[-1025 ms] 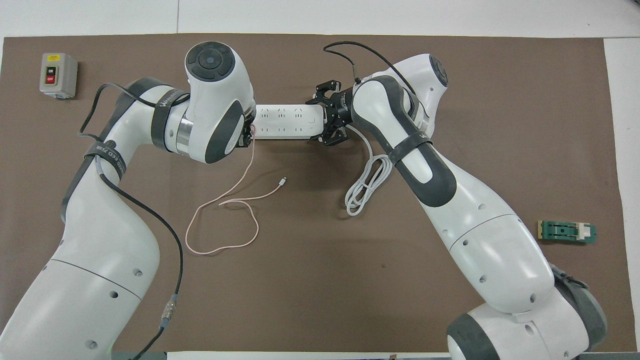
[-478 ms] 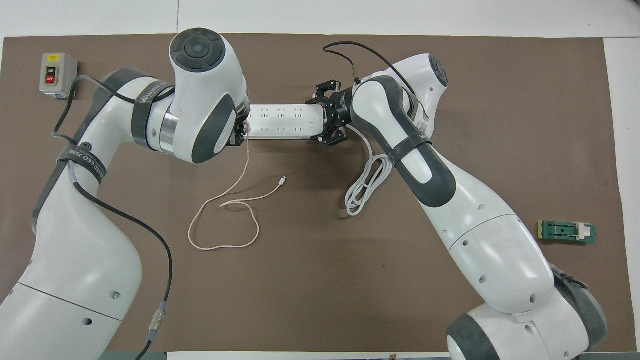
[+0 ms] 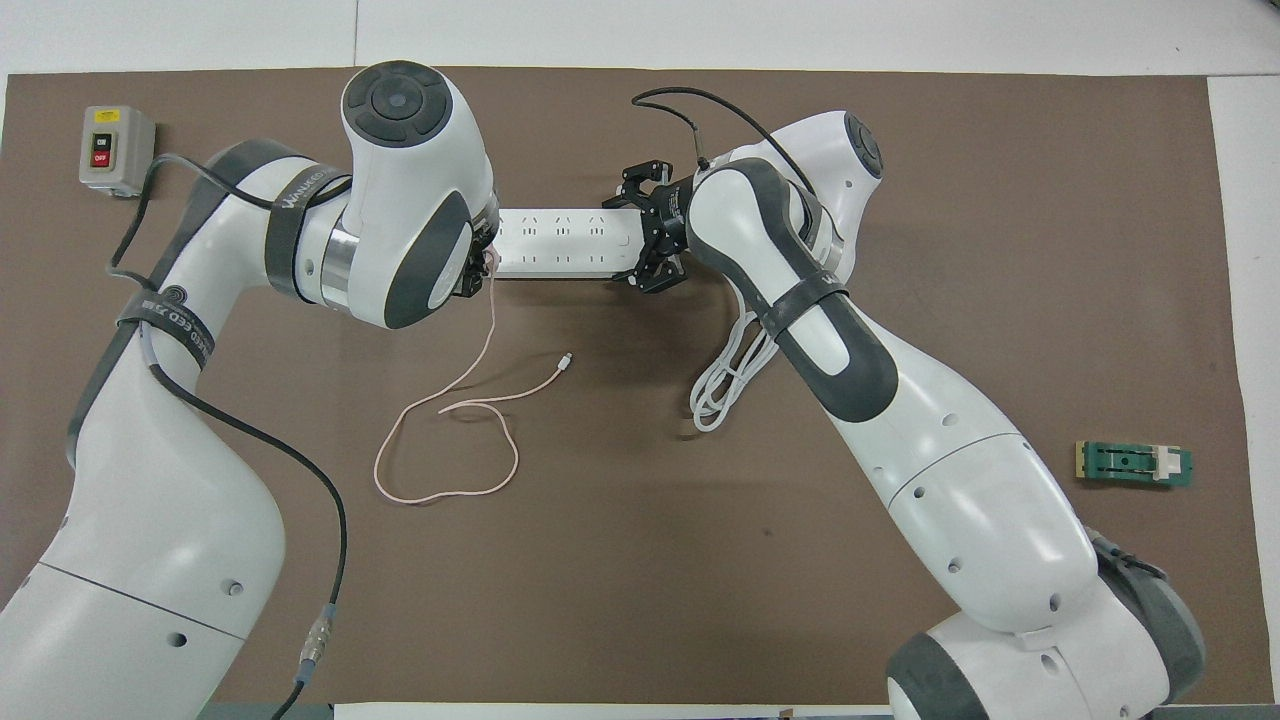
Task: Unplug charger and place it aside
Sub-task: 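Pull the pink charger out with the left gripper while the right gripper releases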
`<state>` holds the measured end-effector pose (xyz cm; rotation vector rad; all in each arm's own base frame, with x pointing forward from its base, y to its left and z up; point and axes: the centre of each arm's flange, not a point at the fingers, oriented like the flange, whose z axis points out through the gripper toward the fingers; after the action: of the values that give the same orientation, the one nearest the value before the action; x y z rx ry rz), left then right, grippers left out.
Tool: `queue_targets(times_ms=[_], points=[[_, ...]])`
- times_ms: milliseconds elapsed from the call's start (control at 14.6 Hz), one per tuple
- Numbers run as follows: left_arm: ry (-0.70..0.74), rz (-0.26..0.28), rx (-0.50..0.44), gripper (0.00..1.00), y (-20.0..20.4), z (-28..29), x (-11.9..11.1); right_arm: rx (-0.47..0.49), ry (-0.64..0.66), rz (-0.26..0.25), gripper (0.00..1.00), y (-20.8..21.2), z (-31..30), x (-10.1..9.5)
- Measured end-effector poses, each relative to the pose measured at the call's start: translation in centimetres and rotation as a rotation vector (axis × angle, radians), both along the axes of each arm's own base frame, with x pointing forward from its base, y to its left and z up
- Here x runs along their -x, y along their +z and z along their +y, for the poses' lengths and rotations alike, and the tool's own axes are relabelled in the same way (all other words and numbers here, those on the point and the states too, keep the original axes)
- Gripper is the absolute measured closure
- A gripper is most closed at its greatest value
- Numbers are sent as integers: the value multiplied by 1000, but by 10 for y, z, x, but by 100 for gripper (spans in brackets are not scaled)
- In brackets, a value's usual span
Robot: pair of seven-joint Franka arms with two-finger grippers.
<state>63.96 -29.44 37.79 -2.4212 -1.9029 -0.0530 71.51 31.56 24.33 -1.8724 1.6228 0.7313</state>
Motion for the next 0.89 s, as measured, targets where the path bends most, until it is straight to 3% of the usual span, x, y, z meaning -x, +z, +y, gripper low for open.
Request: queue_targets(times_ms=[410,615,888], points=[[-382,126,-20,69,-10,34,9,-8,7,-9,0,16,-1,-1],[-590,189,0,69,-6,80,21,-2,2,-40,0,51,-19,-9],[-759,240,32,69,-11,129,40,61,48,-50,0,109,-63,-12]])
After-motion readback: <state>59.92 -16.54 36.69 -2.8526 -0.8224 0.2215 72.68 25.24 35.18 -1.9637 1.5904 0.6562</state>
